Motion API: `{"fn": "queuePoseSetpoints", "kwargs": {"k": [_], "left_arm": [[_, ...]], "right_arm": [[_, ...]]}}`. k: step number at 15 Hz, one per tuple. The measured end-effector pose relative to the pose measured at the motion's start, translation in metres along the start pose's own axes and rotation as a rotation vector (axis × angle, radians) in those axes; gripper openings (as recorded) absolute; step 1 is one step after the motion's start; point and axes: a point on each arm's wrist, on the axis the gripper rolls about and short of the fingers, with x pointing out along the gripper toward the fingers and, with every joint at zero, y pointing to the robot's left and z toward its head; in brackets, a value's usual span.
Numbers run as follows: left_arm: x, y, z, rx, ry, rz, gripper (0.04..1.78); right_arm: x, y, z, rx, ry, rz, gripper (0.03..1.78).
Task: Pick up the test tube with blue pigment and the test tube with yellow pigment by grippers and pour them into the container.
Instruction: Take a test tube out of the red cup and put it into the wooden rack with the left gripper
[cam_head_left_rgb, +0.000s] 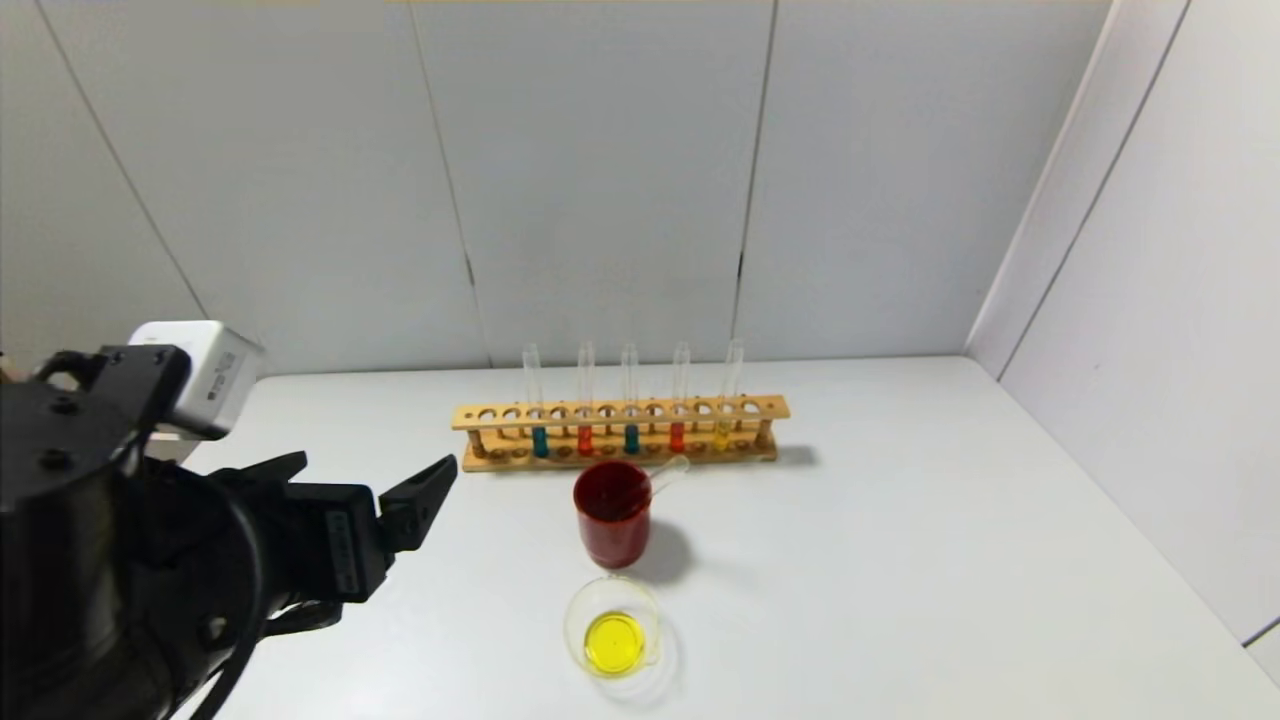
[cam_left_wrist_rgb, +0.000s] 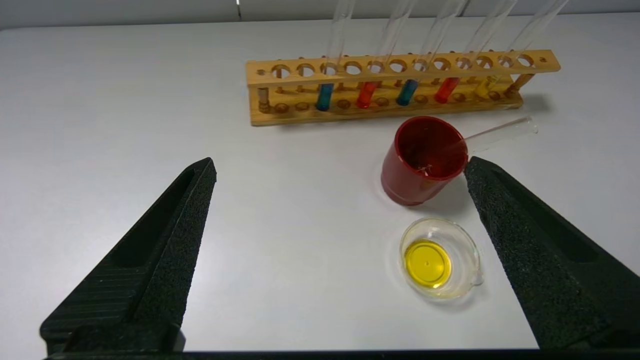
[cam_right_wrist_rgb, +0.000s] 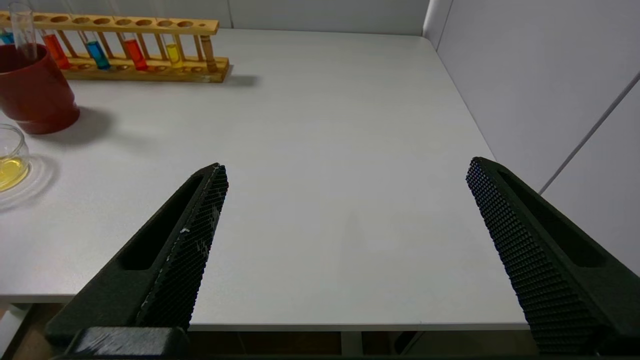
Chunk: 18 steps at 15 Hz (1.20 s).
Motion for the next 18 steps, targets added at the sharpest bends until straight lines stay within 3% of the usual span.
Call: {"fn": "queuePoseSetpoints", "kwargs": {"k": [5, 13, 18], "left_arm": [[0.064, -0.020, -0.011, -0.009, -0.007, 0.035, 1.75], [0.153, -0.021, -0.017, 0.054, -0.022, 0.019, 1.75], [0.187, -0.014, -0.025, 0.073, 0.009, 0.043, 1.75]], "right_arm": [[0.000, 0.000, 0.000, 0.000, 0.000, 0.000, 1.74], [0.000, 0.000, 0.000, 0.000, 0.000, 0.000, 1.74], [0.000, 0.000, 0.000, 0.000, 0.000, 0.000, 1.74]]}}
